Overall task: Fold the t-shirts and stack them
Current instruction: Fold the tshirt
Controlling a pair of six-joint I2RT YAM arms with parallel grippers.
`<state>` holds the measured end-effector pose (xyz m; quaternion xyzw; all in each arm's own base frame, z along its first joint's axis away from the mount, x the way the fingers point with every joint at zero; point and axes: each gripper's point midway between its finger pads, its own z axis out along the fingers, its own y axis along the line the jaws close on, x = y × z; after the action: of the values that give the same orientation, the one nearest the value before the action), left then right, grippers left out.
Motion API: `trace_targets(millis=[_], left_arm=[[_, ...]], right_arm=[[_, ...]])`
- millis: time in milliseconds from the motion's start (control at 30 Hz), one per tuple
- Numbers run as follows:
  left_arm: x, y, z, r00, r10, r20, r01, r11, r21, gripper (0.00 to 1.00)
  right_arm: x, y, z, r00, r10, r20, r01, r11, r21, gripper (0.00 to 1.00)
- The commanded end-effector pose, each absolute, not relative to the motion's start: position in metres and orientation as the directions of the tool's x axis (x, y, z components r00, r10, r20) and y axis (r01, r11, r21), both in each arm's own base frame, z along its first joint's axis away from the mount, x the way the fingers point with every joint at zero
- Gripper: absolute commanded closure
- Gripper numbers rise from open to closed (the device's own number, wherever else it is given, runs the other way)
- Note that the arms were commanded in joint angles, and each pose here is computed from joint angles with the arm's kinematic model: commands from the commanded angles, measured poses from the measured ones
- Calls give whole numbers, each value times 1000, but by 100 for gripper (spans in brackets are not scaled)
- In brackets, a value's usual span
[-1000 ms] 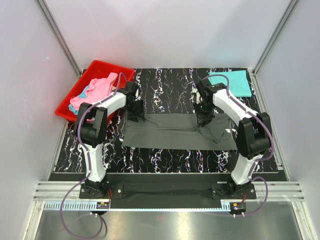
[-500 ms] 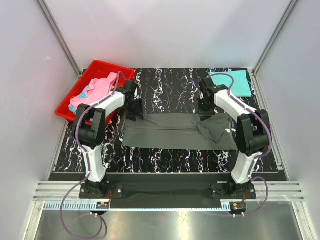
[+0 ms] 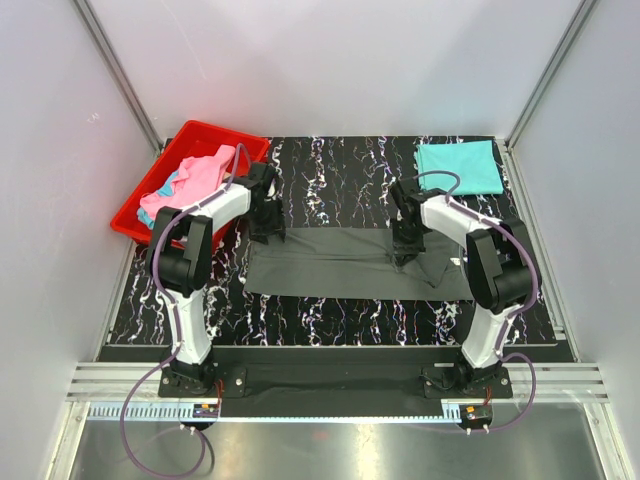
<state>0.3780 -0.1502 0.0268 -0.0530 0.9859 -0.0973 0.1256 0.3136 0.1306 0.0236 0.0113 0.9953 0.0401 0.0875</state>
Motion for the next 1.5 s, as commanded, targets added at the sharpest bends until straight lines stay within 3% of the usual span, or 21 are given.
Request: trace_targets(millis=[0,267,367,533,767,1000,1233,1467], left_arm=[[389,-149,42,-947,-147,-286,-92,976,-198,45],[401,-181,92,-911,-123,-394,15,944,-329,44],[403,-190,87,-913,-123,-389,31,930,-367,44],[394,-181,50,-943,-109,-313,-5,950,-314,43],[388,-171,24,-958,-128,-255,-52,958,-283,43],[387,-165,20,-959,-126,-255,-60,965,-253,43],[384,-162,14,-961,-132,-245,-71,967,-243,42],[382,-161,11,-960,-138,-242,-79,968,-240,41]], right_arm=[[332,127,67,-951,86,-296,69,995,69,82],[355,73,99,-881,274,-385,280,959,41,71],[369,31,93,-830,398,-392,397,914,88,58],[384,-34,103,-723,517,-458,517,845,139,50],[415,-43,90,-701,560,-442,448,828,338,50],[427,-44,69,-700,562,-440,411,822,395,49],[428,-45,51,-700,570,-431,408,814,414,55],[434,-48,40,-683,588,-434,415,801,432,66]])
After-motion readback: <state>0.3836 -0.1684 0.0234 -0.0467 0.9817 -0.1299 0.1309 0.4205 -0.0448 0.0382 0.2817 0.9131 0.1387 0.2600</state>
